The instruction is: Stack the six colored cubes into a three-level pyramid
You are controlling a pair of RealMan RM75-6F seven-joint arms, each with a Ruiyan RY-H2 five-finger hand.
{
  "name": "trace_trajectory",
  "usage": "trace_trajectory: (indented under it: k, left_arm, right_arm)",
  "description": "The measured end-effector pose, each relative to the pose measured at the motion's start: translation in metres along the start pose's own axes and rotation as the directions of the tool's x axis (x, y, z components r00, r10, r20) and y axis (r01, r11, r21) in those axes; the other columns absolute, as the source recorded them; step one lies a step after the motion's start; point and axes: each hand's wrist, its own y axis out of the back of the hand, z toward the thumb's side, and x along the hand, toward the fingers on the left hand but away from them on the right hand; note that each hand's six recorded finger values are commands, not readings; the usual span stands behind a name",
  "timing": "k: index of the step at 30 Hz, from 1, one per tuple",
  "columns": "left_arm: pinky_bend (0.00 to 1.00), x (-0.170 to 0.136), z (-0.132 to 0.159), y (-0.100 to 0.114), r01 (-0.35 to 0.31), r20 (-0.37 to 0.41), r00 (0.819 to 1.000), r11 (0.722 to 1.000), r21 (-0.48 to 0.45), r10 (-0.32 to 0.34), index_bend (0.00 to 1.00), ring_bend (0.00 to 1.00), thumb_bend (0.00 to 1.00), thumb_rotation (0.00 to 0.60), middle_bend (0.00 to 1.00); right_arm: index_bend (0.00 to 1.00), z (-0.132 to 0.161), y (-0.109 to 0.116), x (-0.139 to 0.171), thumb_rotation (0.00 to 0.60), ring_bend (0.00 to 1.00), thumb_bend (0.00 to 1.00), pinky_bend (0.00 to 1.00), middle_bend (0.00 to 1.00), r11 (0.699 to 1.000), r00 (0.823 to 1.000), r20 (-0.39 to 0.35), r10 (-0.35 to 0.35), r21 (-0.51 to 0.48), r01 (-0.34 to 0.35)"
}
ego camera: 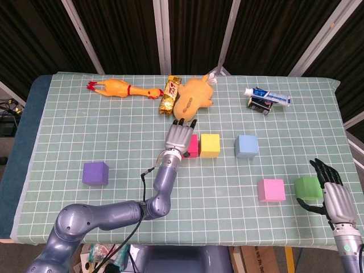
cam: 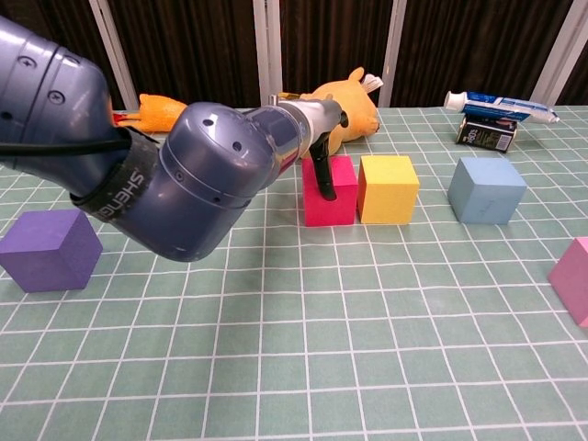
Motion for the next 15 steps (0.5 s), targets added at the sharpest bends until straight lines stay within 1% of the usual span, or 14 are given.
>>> trace_trajectory:
  k: [8,15]
  left_arm:
    - [0.14,0.0020,0.0012,0.0018,-0.010,-0.001,1.000,1.000,-0.001,0.010,0.05,0.09,0.24,0.600,0.45]
    - [0.14,0.0030,0.0032,-0.0004,-0.005,0.000,1.000,1.000,-0.003,0.005,0.05,0.09,0.24,0.600,0.44]
  right_arm:
    - [0.00,0.0001,0.0001,-0.0002,0.600,0.00,0.21,0.00,0.00,1.000,1.000,0.000,0.001,-0.002,-0.001]
    - [0.00,-0.0002,-0.0001,-0.0001,0.600,0.00,0.21,0.00,0.00,1.000,1.000,0.002,0.003,-0.003,-0.003]
